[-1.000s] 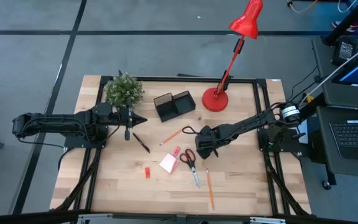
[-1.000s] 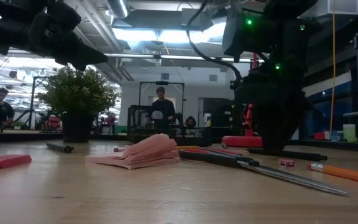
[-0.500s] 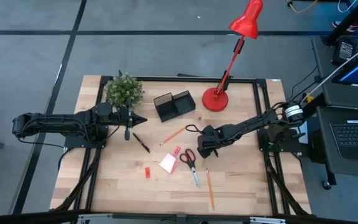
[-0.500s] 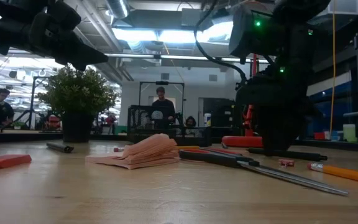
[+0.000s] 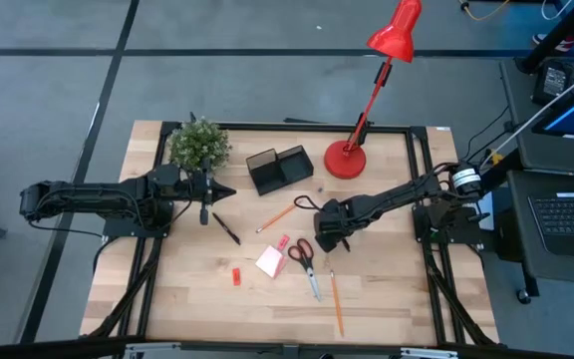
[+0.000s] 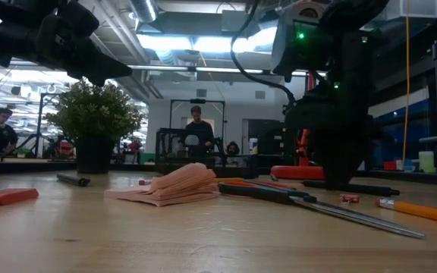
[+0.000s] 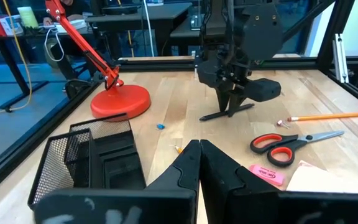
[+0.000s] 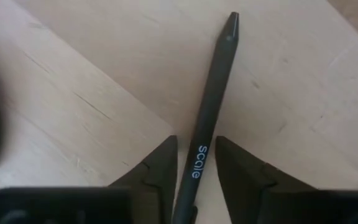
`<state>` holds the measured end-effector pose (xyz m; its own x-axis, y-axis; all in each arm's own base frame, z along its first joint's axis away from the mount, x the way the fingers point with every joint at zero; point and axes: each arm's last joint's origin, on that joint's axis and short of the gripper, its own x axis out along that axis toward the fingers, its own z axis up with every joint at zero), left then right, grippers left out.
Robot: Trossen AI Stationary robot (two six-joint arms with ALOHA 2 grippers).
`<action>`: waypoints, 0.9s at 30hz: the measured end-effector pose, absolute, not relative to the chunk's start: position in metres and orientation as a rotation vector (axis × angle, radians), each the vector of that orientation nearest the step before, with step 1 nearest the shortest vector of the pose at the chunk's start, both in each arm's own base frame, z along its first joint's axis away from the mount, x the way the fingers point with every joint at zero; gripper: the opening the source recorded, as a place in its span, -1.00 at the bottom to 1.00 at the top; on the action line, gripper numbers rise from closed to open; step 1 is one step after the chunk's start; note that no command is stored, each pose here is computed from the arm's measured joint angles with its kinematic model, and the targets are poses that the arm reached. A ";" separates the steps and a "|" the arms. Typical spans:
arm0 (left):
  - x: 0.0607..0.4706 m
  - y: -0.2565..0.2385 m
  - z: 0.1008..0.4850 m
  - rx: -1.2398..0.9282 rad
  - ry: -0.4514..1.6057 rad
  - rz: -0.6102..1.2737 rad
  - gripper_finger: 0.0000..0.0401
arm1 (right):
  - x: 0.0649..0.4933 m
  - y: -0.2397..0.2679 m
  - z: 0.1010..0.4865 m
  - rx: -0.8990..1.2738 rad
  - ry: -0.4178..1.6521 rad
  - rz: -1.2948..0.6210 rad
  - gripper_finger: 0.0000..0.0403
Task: Pick and place office supplies into organizer
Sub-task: Put the right black pen into the black desk organizer
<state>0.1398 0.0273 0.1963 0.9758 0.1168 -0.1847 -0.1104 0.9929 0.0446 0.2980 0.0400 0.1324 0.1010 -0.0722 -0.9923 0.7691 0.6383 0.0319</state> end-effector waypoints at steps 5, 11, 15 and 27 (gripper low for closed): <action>0.140 0.027 0.196 0.034 0.188 0.114 -0.99 | 0.298 0.037 0.133 0.649 1.343 -0.681 -0.66; 0.140 0.027 0.196 0.034 0.188 0.115 -0.99 | 0.298 0.037 0.133 0.619 1.335 -0.683 -0.85; 0.140 0.027 0.196 0.034 0.188 0.114 -0.99 | 0.298 0.036 0.133 0.602 1.339 -0.669 -0.87; 0.140 0.027 0.196 0.034 0.188 0.114 -0.98 | 0.298 0.036 0.136 0.565 1.337 -0.630 -0.88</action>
<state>0.1398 0.0273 0.1963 0.9758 0.1166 -0.1849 -0.1102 0.9929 0.0445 0.2980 0.0364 0.1362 0.1173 -0.0934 -0.9887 0.7034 0.7106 0.0163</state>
